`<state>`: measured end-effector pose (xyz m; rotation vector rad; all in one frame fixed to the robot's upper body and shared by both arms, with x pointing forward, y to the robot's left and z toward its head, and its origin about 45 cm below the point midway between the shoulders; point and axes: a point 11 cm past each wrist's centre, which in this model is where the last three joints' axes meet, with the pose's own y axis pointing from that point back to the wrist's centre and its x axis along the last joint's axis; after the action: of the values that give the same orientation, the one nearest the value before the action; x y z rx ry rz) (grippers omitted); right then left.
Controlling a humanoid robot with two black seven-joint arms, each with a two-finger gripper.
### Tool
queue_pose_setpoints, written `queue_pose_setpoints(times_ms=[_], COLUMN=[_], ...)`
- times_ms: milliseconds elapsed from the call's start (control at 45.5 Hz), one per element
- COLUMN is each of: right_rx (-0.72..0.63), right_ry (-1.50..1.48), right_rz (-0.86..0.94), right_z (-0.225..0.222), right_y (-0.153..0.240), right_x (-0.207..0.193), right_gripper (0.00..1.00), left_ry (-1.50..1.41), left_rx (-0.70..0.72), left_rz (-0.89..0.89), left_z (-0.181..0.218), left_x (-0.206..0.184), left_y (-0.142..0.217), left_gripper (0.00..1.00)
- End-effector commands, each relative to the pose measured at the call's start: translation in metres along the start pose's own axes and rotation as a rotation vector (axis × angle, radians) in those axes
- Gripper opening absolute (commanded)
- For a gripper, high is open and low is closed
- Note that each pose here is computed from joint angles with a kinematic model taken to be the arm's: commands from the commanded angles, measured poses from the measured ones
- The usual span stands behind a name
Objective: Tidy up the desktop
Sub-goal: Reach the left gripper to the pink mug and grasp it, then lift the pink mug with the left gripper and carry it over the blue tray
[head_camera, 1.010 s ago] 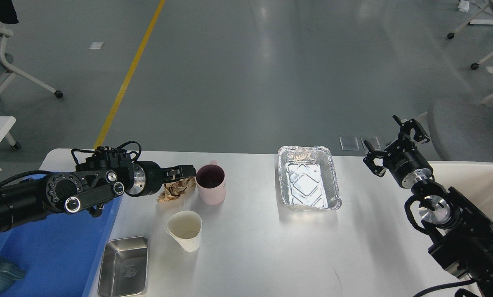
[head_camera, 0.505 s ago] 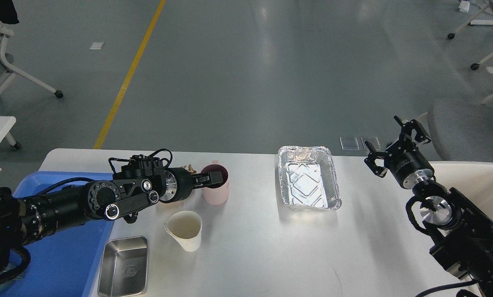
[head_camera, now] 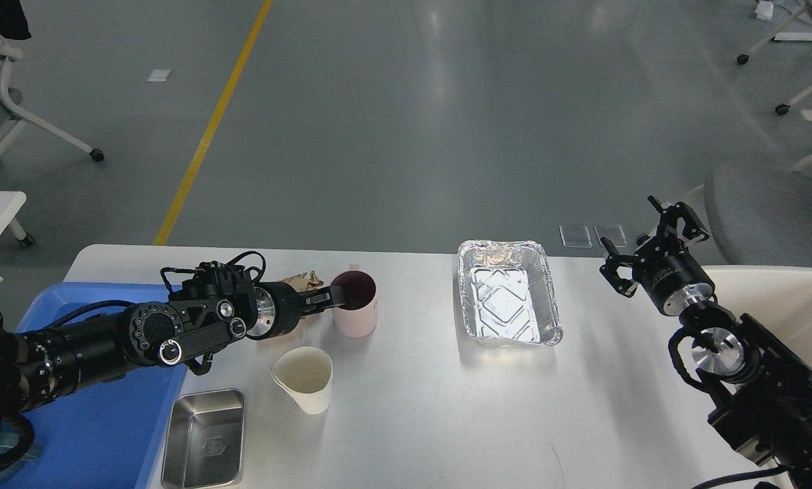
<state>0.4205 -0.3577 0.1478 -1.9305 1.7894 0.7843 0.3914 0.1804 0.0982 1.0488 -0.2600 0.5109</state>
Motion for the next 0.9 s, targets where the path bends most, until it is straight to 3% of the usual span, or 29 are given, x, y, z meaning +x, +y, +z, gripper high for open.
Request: queue_pose_setpoints(times_ms=[0,198,439,879], right_rx=[0.000,-0.005,-0.008,-0.009], right_ry=[0.003,0.001,0.000,0.000], right_rz=[0.004,0.012,0.013,0.016], right_z=[-0.001,0.002,0.003,0.004], right_y=[0.001,0.005,0.006,0.006], right_x=[0.002,0.006,0.007,0.008], right_gripper=[1.00,1.00,1.00,1.00], left_ry=[0.008,0.016,0.055,0.066], left_rx=[0.010,0.023,0.027,0.024], left_rz=[0.001,0.019,0.011,0.007], left_z=[-0.004,-0.009,-0.013,-0.012], left_x=[-0.002,0.003,0.003,0.003], left_y=[-0.002,-0.002,-0.003,-0.003], left_gripper=[0.41,0.28,0.02,0.00])
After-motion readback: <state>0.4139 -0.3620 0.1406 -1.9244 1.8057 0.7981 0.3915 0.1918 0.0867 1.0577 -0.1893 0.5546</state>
